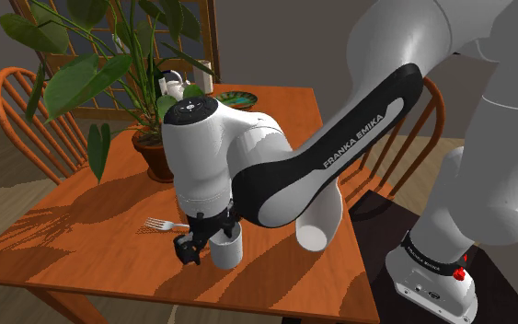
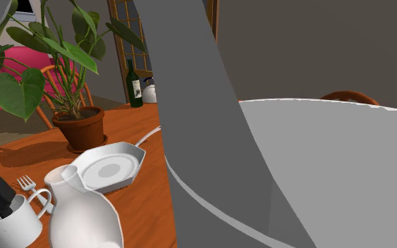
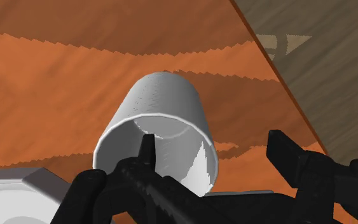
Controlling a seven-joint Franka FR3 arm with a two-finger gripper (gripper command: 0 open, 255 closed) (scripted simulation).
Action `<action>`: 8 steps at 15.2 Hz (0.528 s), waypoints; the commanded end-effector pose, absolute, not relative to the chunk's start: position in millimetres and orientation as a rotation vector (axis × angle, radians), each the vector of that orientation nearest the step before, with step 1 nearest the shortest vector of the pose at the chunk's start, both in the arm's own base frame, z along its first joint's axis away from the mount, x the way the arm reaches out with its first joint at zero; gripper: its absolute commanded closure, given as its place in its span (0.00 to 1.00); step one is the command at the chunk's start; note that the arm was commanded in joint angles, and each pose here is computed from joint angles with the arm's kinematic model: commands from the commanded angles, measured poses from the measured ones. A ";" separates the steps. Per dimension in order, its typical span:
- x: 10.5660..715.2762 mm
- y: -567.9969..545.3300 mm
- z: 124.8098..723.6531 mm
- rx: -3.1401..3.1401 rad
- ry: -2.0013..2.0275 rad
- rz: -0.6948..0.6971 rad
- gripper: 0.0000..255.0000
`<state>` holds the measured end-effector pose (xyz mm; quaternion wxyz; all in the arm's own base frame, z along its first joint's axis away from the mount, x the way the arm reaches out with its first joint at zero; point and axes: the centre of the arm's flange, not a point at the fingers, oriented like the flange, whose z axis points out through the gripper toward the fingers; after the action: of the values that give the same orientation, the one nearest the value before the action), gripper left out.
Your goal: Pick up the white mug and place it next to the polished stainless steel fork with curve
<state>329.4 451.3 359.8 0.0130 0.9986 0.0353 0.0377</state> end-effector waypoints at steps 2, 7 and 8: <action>329.4 451.3 359.8 3.111 0.110 0.118 0.00; 325.6 452.5 409.6 3.111 0.110 0.118 0.00; 325.6 452.5 409.6 3.111 0.110 0.117 0.00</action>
<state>326.3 453.3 407.3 0.0128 0.9986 0.0353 0.0381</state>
